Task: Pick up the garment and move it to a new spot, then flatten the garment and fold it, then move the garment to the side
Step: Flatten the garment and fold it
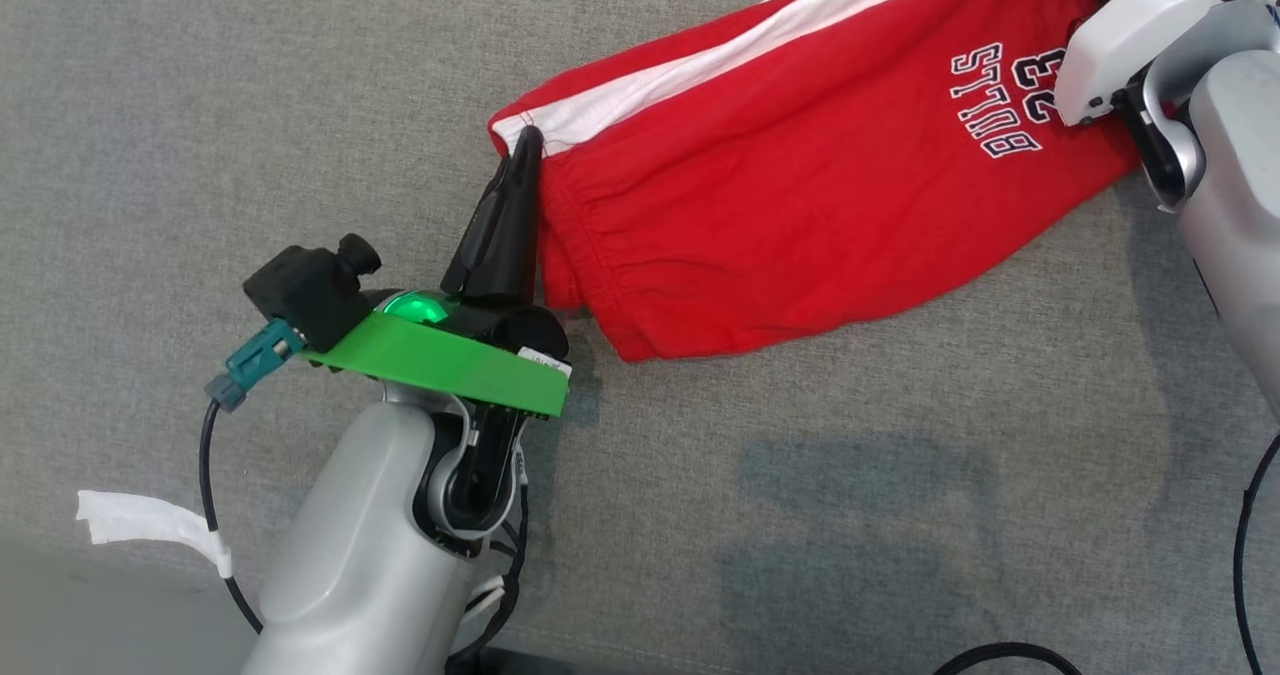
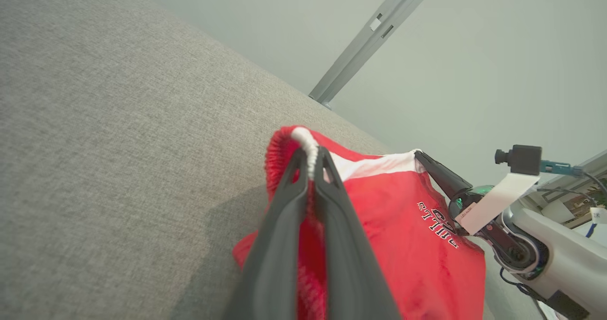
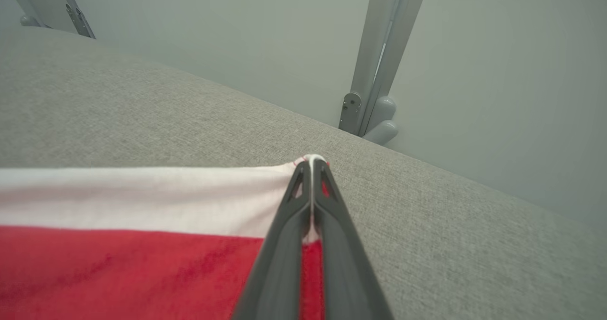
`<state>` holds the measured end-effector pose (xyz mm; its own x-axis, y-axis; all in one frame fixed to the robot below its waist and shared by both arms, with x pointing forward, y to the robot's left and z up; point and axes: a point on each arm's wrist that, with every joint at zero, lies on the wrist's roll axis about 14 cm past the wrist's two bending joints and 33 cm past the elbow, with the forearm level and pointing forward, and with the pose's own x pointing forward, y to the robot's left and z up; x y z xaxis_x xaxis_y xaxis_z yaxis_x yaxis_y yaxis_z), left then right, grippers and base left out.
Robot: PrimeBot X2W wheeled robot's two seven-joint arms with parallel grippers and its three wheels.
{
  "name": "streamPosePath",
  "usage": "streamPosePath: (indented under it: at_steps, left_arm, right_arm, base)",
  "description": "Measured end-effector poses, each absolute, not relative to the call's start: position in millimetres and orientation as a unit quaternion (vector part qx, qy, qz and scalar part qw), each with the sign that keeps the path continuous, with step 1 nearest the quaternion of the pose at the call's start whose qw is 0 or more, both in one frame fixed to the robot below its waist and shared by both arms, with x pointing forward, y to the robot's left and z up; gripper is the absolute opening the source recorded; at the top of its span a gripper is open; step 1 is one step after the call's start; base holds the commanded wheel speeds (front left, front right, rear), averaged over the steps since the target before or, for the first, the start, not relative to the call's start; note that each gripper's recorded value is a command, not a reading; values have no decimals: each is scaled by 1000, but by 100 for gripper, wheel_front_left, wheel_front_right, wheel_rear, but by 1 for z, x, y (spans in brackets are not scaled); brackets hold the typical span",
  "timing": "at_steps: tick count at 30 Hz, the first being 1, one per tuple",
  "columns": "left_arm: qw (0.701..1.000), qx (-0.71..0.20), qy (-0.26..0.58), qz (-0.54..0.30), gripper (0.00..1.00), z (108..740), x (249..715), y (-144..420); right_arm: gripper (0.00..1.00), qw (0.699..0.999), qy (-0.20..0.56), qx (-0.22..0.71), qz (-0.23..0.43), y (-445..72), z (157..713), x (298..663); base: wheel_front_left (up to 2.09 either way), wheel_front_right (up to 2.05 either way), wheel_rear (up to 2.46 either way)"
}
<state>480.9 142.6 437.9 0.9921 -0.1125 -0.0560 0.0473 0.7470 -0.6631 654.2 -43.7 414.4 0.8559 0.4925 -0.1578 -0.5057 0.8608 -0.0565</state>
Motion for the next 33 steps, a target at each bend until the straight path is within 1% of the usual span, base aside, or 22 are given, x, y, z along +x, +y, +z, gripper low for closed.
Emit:
streamPosePath:
  at_steps: [4,5,6,7,8,13,18,22,28,33]
  left_arm:
    - [940,-335,55,-39,0,430,481,146]
    - [942,-328,56,-39,10,429,481,147]
    - [943,-325,54,-38,43,429,482,148]
    - [944,-324,53,-35,100,429,484,150]
    - [946,-319,54,-35,100,427,485,151]
    - [947,-315,61,-20,100,419,486,158]
    - [956,-286,56,-4,100,419,481,171]
    - [965,-256,53,5,100,421,471,180]
    - [970,-237,49,17,100,425,453,188]
    - [970,-236,54,31,100,423,439,195]
  right_arm:
    - [0,963,72,-47,254,-45,409,658]
    - [0,964,71,-48,253,-46,410,659]
    - [21,965,68,-46,250,-47,412,660]
    - [79,966,63,-44,248,-47,414,661]
    - [100,966,58,-43,249,-47,418,662]
    - [100,968,42,-39,243,-53,427,660]
    - [100,972,41,-8,231,-59,430,645]
    - [100,972,65,15,227,-64,416,620]
    - [100,971,93,28,219,-72,404,590]
    - [100,971,114,48,204,-76,396,579]
  base:
    - [0,0,0]
    - [0,0,0]
    - [0,0,0]
    - [0,0,0]
    - [0,0,0]
    - [0,0,0]
    - [0,0,0]
    - [0,0,0]
    - [0,0,0]
    - [0,0,0]
